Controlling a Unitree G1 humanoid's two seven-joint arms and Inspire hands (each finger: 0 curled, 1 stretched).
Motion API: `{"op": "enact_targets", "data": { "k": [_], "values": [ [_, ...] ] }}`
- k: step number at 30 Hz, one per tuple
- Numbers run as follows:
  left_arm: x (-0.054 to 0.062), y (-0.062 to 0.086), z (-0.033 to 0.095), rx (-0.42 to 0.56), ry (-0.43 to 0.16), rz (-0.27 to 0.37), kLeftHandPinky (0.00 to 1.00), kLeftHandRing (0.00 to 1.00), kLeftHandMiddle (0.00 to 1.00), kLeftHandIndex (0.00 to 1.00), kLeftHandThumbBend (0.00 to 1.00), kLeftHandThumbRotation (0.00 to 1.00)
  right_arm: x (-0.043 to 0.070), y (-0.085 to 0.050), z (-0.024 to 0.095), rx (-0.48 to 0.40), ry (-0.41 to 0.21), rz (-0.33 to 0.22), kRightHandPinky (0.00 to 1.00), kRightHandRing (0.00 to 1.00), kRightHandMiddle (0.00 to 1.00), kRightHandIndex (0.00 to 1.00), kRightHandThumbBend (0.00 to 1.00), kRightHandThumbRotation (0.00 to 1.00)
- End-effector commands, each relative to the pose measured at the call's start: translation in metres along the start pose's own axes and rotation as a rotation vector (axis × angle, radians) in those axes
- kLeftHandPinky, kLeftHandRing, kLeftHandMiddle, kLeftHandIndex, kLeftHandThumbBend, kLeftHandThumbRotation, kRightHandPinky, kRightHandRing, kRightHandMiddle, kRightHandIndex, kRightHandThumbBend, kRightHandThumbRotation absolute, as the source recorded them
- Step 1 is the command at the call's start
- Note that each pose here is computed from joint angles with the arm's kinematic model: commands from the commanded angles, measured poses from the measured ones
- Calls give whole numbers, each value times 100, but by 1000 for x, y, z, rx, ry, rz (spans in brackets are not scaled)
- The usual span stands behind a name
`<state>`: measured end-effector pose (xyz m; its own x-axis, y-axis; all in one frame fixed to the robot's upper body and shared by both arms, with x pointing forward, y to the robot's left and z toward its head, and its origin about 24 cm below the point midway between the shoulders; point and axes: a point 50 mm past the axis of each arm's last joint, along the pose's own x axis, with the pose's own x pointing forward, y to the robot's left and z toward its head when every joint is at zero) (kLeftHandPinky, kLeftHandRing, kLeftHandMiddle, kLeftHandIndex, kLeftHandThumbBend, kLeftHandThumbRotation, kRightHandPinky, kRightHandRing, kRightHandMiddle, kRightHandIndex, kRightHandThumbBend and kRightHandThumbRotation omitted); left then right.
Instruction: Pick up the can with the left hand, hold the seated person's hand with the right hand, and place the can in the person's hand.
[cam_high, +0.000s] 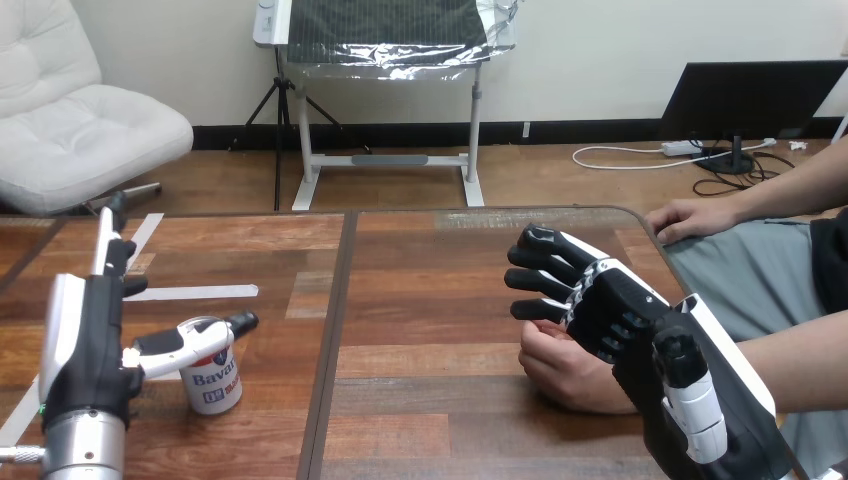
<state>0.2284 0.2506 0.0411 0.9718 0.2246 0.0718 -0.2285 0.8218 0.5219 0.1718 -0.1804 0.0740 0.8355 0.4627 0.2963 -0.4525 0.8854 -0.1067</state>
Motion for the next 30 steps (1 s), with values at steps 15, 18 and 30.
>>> {"op": "enact_targets", "data": {
  "k": [15,18,30],
  "values": [
    [27,6,8,98,-30,-54,88,97,100,100,91,4,14,-4,13,-37,-77,30,79,86,88,87,83,97],
    [28,7,7,111,-21,-68,88,97,100,100,91,5,14,-4,13,-41,-79,31,79,85,88,87,83,97],
    [34,8,4,170,11,-117,86,97,100,100,89,7,13,-4,13,-48,-80,28,79,85,88,87,82,98]
  ]
}}
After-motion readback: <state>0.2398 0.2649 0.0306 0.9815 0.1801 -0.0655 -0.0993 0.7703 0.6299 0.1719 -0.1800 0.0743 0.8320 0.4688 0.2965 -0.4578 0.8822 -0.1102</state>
